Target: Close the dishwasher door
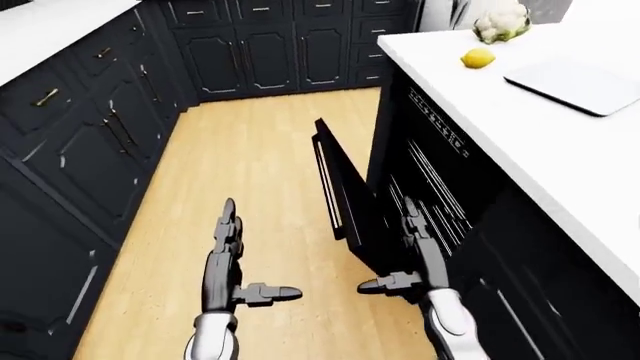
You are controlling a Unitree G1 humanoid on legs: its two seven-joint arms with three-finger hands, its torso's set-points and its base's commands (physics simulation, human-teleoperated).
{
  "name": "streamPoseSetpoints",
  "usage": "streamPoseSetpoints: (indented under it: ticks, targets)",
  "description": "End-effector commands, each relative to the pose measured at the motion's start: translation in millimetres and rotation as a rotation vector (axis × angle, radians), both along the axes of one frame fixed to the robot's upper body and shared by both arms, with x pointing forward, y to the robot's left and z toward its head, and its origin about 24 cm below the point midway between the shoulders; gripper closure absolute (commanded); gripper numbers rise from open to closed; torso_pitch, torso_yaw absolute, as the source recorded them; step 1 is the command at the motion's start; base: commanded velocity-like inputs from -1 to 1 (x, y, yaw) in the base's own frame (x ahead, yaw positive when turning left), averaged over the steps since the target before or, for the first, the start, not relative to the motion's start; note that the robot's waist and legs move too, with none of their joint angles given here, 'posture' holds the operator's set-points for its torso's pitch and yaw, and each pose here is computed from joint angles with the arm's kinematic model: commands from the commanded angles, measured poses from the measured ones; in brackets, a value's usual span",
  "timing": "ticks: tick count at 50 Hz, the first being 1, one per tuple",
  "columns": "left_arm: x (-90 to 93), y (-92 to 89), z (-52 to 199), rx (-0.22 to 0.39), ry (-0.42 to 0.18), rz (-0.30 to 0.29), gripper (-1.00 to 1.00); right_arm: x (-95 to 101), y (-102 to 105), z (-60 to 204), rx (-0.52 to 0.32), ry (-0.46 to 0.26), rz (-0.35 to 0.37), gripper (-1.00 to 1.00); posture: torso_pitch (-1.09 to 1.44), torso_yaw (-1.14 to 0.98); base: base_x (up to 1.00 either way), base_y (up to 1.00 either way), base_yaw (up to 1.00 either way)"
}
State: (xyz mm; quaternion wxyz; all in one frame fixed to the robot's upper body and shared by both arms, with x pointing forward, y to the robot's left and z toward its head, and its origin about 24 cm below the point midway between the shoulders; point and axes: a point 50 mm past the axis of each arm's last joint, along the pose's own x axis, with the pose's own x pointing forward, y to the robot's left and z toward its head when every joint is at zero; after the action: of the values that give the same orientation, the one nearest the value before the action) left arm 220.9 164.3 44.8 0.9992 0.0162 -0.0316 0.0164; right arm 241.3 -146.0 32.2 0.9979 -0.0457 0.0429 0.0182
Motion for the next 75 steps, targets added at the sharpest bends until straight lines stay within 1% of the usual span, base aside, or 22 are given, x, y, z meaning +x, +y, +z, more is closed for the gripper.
streamPoseSetpoints:
  ticks: [1, 14, 18, 20, 60, 69, 75]
  targets:
    - [1.0, 0.0, 12.8, 0.005, -0.071, 0.001, -1.0, 2.8, 2.0, 12.7, 0.001, -0.07, 0.01, -1.0, 0.0, 0.0, 0.0, 0.0, 0.45]
    - [1.2, 0.7, 13.4, 0.002, -0.071, 0.001, -1.0, 3.3, 3.3, 12.5, 0.0, -0.068, 0.017, -1.0, 0.0, 0.0, 0.0, 0.0, 0.45]
    - [1.3, 1.1, 13.8, 0.001, -0.072, 0.002, -1.0, 2.9, 2.5, 13.6, -0.005, -0.067, 0.005, -1.0, 0.0, 0.0, 0.0, 0.0, 0.43]
    - [1.6, 1.2, 13.8, 0.001, -0.072, 0.002, -1.0, 3.6, 2.2, 13.9, 0.013, -0.068, 0.006, -1.0, 0.0, 0.0, 0.0, 0.0, 0.0]
    - [1.3, 1.4, 14.0, -0.001, -0.073, 0.003, -1.0, 6.4, 3.7, 13.5, 0.015, -0.06, 0.012, -1.0, 0.0, 0.0, 0.11, 0.0, 0.0]
    - [2.5, 2.7, 15.0, -0.003, -0.073, 0.007, -1.0, 5.7, 4.5, 14.6, 0.008, -0.066, 0.019, -1.0, 0.0, 0.0, 0.07, 0.0, 0.0]
    - [7.7, 3.2, 13.1, -0.007, -0.065, 0.009, -1.0, 5.5, 5.1, 15.3, 0.006, -0.068, 0.021, -1.0, 0.0, 0.0, 0.0, 0.0, 0.0]
